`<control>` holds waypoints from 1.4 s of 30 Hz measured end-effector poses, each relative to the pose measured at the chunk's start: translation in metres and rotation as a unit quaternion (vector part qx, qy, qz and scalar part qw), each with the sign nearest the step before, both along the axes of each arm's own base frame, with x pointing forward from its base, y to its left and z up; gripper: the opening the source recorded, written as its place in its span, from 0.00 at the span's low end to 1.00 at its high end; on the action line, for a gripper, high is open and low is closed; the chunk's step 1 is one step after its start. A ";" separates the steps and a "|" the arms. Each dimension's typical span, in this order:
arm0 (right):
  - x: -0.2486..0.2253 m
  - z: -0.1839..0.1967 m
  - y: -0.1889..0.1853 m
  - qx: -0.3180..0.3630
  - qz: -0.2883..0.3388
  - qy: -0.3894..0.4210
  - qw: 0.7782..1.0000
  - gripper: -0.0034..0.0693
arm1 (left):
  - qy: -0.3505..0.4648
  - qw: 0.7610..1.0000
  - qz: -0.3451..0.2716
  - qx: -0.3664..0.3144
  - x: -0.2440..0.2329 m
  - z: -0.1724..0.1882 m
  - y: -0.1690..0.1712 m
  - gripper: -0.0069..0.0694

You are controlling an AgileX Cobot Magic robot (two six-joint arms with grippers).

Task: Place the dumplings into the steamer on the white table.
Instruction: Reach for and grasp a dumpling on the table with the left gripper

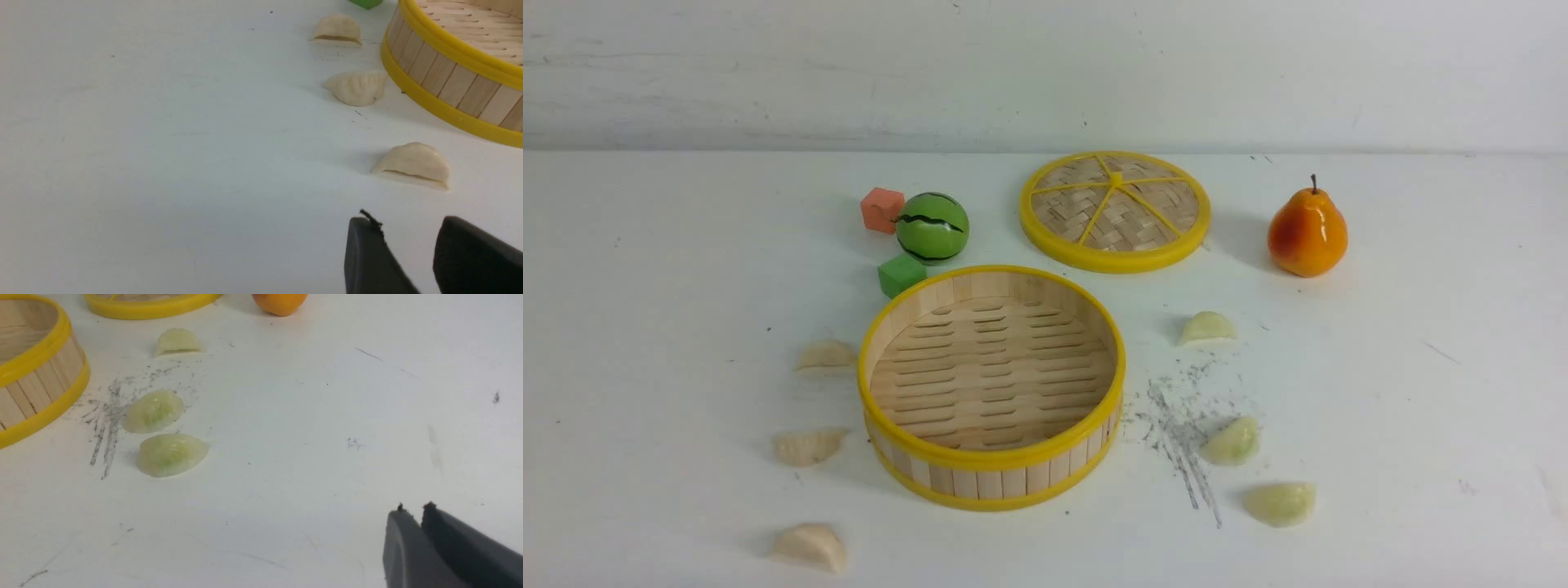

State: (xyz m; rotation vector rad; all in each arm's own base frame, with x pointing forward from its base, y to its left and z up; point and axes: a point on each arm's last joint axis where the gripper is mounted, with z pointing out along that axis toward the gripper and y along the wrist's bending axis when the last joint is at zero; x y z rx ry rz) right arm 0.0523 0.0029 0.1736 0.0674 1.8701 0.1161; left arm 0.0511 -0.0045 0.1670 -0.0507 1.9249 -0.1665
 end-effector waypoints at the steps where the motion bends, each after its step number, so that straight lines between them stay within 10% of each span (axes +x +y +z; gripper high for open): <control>1: 0.000 0.000 0.000 0.000 0.000 0.000 1.000 0.13 | 0.000 1.000 0.000 0.000 0.000 0.000 0.000 0.40; 42: 0.000 0.000 0.000 -0.006 0.000 0.000 1.000 0.20 | 0.000 1.000 0.000 0.002 0.000 0.000 0.000 0.40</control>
